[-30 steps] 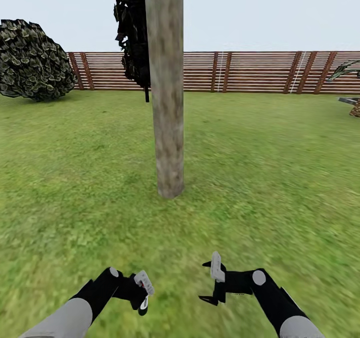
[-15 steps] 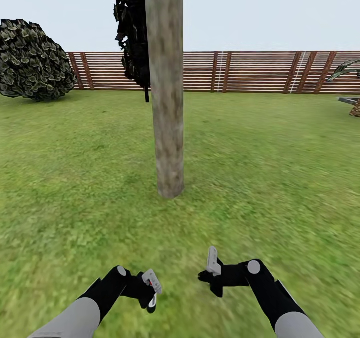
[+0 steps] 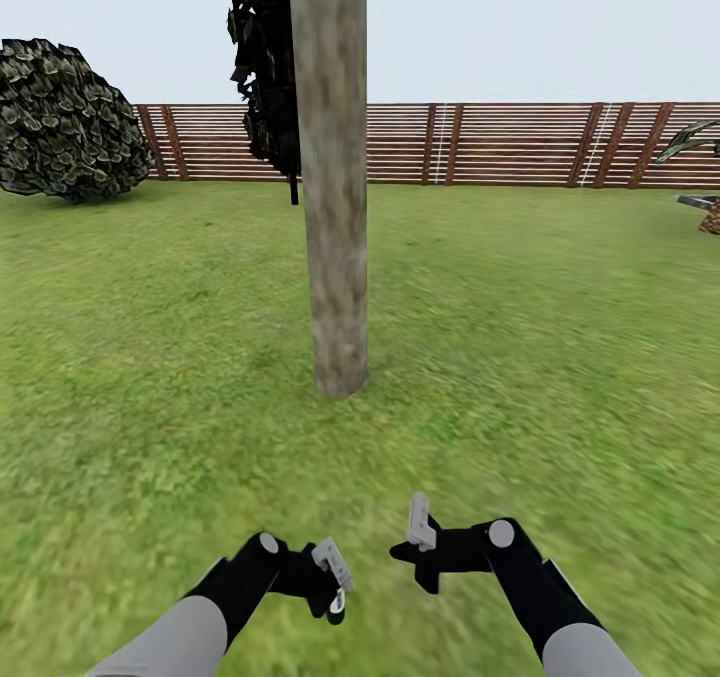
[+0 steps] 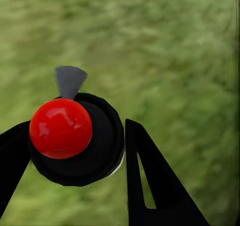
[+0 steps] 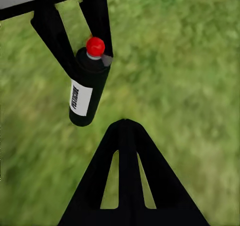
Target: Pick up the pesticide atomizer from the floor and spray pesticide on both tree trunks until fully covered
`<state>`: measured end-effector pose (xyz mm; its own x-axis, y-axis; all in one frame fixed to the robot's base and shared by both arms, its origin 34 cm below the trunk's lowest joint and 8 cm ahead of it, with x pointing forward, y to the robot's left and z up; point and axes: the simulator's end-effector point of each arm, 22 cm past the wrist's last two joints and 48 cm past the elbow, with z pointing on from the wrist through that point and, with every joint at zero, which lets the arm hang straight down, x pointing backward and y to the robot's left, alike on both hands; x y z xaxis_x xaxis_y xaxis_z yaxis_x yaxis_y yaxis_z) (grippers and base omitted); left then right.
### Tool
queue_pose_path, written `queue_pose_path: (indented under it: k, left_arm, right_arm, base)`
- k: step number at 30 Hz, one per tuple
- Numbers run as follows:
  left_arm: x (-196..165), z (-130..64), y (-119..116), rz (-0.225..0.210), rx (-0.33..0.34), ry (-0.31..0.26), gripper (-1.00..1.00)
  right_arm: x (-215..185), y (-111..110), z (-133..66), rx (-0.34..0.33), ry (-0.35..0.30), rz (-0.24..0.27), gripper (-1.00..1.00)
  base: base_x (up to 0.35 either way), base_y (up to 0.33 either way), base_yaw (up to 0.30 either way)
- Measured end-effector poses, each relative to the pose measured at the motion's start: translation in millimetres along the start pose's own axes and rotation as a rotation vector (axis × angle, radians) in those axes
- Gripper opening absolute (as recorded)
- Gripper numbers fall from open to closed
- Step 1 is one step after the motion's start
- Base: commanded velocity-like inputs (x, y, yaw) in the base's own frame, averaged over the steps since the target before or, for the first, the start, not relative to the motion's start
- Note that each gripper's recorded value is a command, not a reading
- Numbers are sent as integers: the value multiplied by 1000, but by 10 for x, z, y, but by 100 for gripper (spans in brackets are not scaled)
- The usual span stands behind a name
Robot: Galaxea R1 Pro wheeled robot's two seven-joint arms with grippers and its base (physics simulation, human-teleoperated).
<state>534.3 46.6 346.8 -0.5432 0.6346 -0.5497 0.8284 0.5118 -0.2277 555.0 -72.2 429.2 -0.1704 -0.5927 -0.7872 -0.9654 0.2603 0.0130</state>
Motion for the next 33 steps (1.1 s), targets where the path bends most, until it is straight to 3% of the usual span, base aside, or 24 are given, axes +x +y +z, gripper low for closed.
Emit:
queue_pose_path:
  k: [12,13,18,25,33]
  left_arm:
    - [-212,69,-146,22,22,-45,-100]
    - [-288,55,-256,38,74,-78,-100]
    - [-304,52,-262,47,77,-85,-100]
    - [-429,38,-272,-5,82,-142,-100]
    - [-440,40,-255,-14,74,-148,-100]
  right_arm:
    - [-77,-4,36,-2,-12,-3,-100]
    - [-74,-1,39,-3,-12,-3,-100]
    - [-79,-5,40,-2,-12,-4,-100]
    - [-102,-16,43,1,-15,-6,-100]
    - [-239,-57,86,2,-33,-15,-100]
  base:
    - [0,0,0]
    - [0,0,0]
    - [0,0,0]
    - [0,0,0]
    - [0,0,0]
